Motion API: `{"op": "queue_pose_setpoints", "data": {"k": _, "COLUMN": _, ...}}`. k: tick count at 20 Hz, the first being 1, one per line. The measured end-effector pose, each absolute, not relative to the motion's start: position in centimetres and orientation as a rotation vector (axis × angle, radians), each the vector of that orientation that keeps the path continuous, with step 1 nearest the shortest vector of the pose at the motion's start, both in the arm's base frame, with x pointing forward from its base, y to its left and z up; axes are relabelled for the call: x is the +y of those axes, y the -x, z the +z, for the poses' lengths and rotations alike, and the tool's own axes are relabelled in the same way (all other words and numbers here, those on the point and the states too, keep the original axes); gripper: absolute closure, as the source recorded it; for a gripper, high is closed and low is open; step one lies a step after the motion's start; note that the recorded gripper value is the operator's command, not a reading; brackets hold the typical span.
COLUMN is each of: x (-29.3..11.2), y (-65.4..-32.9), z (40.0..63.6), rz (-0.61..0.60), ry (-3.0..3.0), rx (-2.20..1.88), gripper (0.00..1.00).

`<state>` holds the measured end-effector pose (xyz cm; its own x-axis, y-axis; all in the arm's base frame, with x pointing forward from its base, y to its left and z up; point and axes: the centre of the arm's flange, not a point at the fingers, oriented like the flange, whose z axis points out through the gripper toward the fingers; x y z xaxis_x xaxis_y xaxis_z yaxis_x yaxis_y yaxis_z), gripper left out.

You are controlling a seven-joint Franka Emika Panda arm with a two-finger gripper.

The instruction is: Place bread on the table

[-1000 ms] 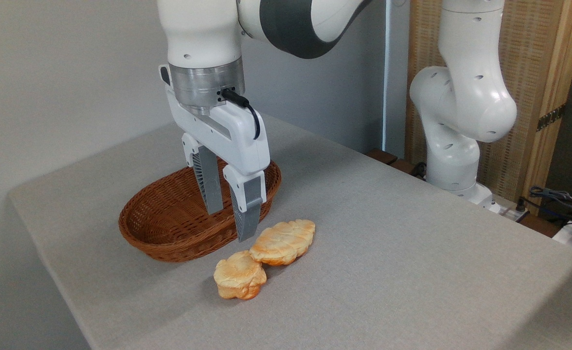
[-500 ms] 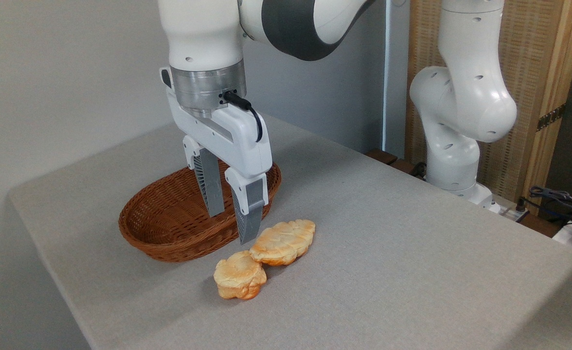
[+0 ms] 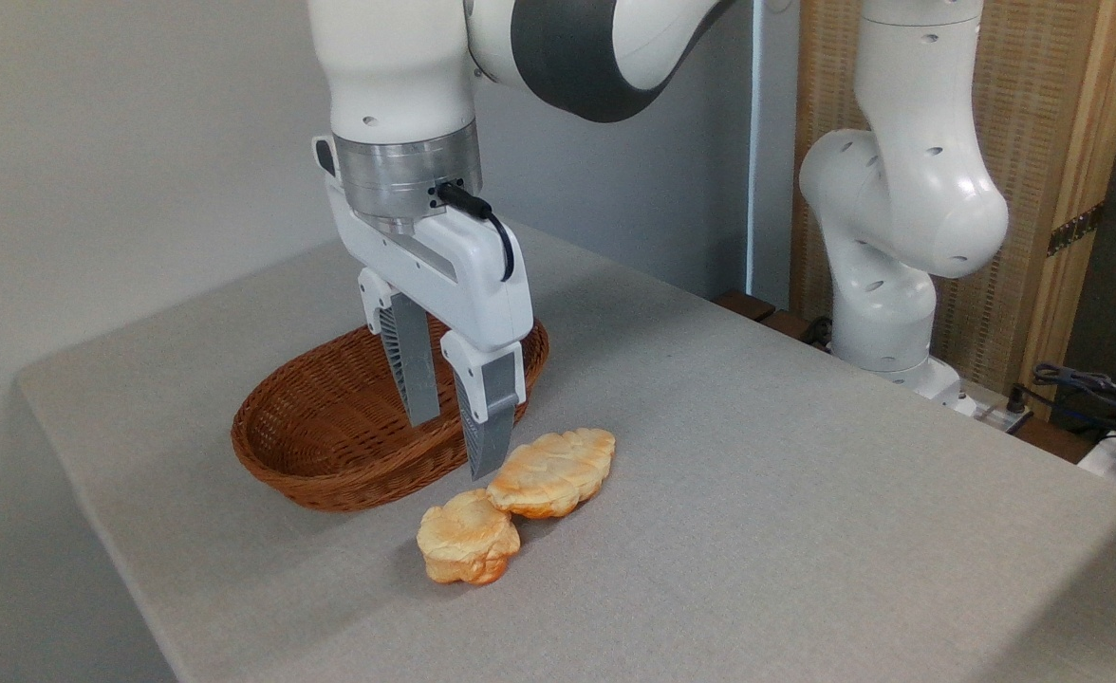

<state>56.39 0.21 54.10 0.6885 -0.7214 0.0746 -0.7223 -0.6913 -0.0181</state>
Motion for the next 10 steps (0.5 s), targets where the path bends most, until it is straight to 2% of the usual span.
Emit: {"op": "queue_pose_setpoints", "data": {"k": 10, "x": -0.42, "y": -56.61, "z": 53.55, "rz": 0.103, "ry": -2.868, "rx": -1.243, "gripper": 0.0}}
